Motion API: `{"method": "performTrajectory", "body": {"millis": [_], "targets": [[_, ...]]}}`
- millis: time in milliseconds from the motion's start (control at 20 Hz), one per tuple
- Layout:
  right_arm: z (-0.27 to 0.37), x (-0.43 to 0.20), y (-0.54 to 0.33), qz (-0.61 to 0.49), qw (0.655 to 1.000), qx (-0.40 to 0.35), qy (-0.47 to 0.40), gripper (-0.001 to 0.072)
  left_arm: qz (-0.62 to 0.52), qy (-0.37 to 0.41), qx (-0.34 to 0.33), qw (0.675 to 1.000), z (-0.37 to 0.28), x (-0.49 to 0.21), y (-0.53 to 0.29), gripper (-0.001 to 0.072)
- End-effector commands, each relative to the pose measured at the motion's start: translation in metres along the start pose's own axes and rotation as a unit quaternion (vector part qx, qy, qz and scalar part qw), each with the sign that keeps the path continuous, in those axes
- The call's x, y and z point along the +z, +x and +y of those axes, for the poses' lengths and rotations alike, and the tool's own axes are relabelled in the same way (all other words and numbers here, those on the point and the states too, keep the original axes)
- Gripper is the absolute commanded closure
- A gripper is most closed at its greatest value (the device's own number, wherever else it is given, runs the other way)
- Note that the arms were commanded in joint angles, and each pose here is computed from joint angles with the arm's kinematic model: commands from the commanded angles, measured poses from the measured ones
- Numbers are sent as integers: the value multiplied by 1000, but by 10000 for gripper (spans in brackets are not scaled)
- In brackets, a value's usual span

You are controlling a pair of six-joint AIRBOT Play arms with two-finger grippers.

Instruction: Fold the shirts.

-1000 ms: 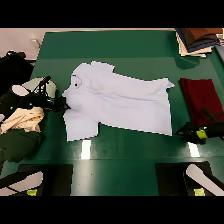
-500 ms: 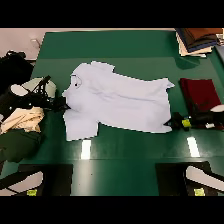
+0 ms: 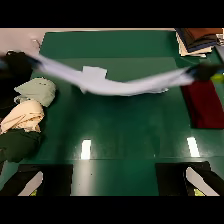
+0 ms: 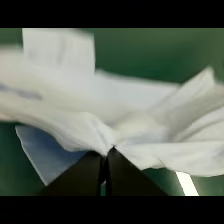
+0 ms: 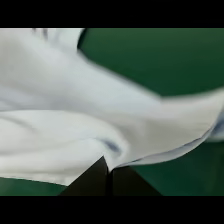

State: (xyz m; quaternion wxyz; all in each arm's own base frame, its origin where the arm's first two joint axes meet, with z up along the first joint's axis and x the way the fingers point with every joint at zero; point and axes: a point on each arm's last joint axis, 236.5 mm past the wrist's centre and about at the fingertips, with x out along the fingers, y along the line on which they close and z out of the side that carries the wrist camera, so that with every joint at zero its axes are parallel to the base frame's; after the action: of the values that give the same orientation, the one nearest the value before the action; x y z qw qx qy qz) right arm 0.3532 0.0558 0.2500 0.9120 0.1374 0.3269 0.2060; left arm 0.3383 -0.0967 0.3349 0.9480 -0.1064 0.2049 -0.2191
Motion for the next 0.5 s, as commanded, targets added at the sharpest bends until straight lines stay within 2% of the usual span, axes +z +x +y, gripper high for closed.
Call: {"method": "performTrajectory", "body": {"millis": [0, 100, 250, 350, 450], "targets": [[74, 94, -135, -189, 973, -53, -118, 698, -210, 117, -11, 971, -96, 118, -145, 683], [95, 115, -188, -247, 953, -95, -149, 698, -294, 146, -7, 945, -129, 150, -209, 683], [97, 127, -225, -270, 940, -146, -147, 698, -369, 162, 21, 915, -138, 176, -255, 684], [88, 130, -224, -262, 944, -152, -130, 698, -362, 139, 43, 921, -120, 180, -245, 683], [68, 129, -204, -232, 957, -139, -105, 699, -281, 110, 47, 952, -89, 163, -189, 683]]}}
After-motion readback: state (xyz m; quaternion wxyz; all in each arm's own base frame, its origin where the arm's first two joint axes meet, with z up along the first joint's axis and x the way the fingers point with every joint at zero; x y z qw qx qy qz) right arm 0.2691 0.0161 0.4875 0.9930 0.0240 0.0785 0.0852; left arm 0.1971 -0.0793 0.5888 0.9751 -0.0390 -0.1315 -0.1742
